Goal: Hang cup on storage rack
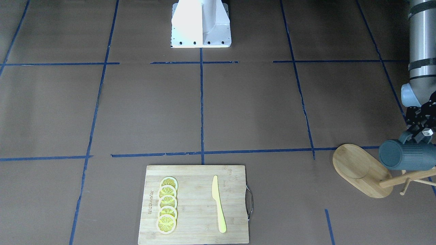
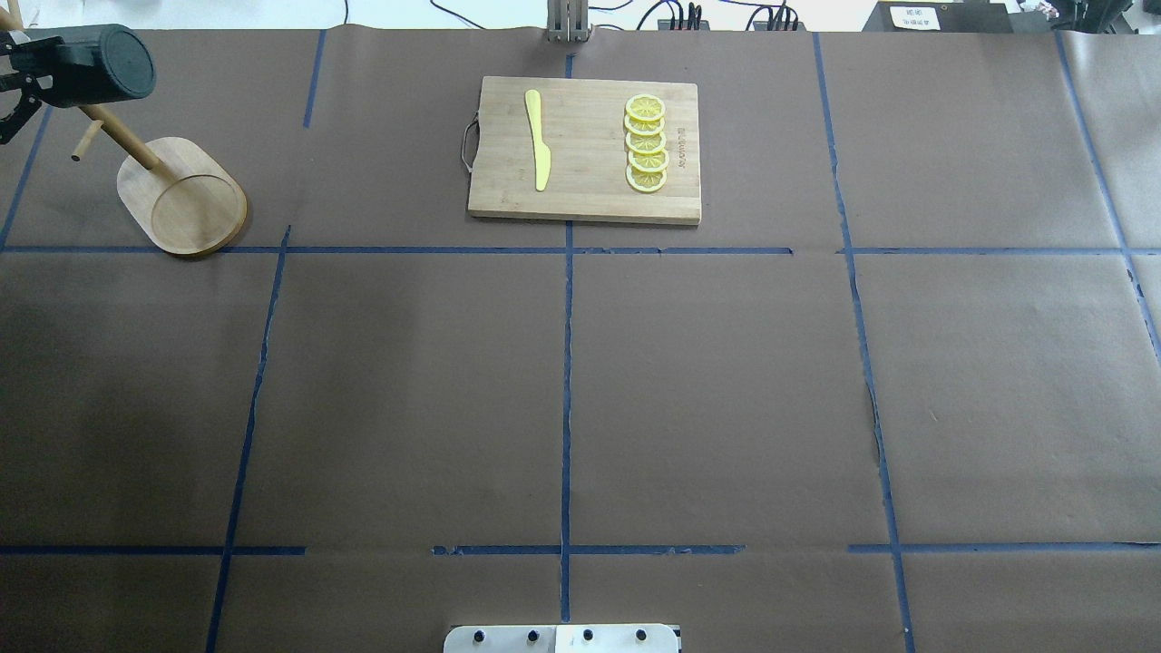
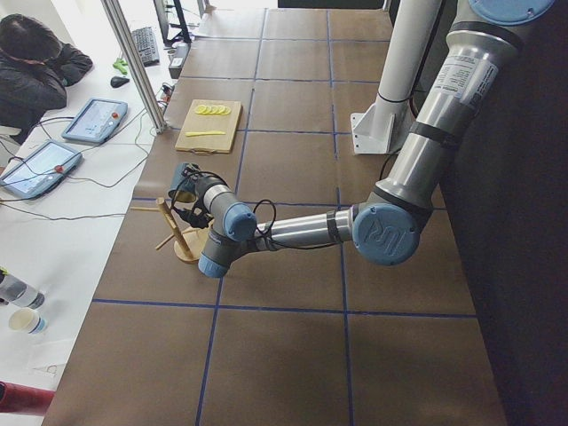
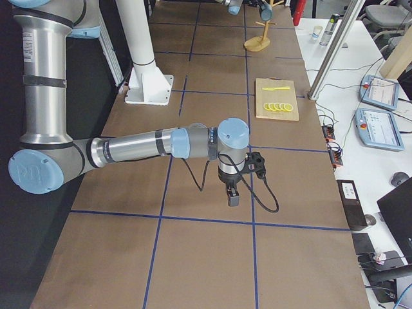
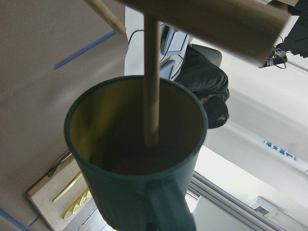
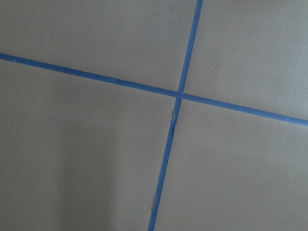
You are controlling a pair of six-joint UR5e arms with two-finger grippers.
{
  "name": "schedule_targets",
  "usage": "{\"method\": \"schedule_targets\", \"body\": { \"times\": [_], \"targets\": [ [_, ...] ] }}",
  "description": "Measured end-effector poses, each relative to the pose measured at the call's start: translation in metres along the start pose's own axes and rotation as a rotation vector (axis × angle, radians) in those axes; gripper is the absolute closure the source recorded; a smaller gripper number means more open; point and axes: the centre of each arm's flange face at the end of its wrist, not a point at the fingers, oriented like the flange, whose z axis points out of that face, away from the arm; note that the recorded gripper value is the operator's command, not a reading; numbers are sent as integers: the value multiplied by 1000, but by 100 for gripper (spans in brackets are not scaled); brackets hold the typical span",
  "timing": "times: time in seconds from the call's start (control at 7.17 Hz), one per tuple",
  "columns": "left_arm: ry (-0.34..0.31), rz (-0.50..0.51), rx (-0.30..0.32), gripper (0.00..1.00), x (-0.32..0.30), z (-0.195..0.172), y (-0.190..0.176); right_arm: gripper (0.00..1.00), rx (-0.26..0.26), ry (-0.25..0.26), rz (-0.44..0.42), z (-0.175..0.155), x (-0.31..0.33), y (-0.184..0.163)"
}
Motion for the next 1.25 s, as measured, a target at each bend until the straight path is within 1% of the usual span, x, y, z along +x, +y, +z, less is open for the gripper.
{"method": "schedule_targets", "body": {
  "times": [0.14,0.28,0.42,0.56,0.7,1.25],
  "targets": [
    [-3,-9,18,100,-2,-4,-8,0,2,0,0,-1,-1,0],
    [-4,-17,36,97,-4,-8,-14,0,3,1,1,-2,-2,1],
    [-4,-21,47,65,-5,-11,-19,0,5,2,1,-3,-2,1],
    [-4,-21,53,17,-5,-12,-21,0,5,2,2,-3,-3,1],
    [-5,-11,56,0,-5,-12,-22,0,6,2,3,-3,-3,2],
    [-7,23,57,0,-4,-12,-22,0,6,2,6,-3,-3,2]
  ]
}}
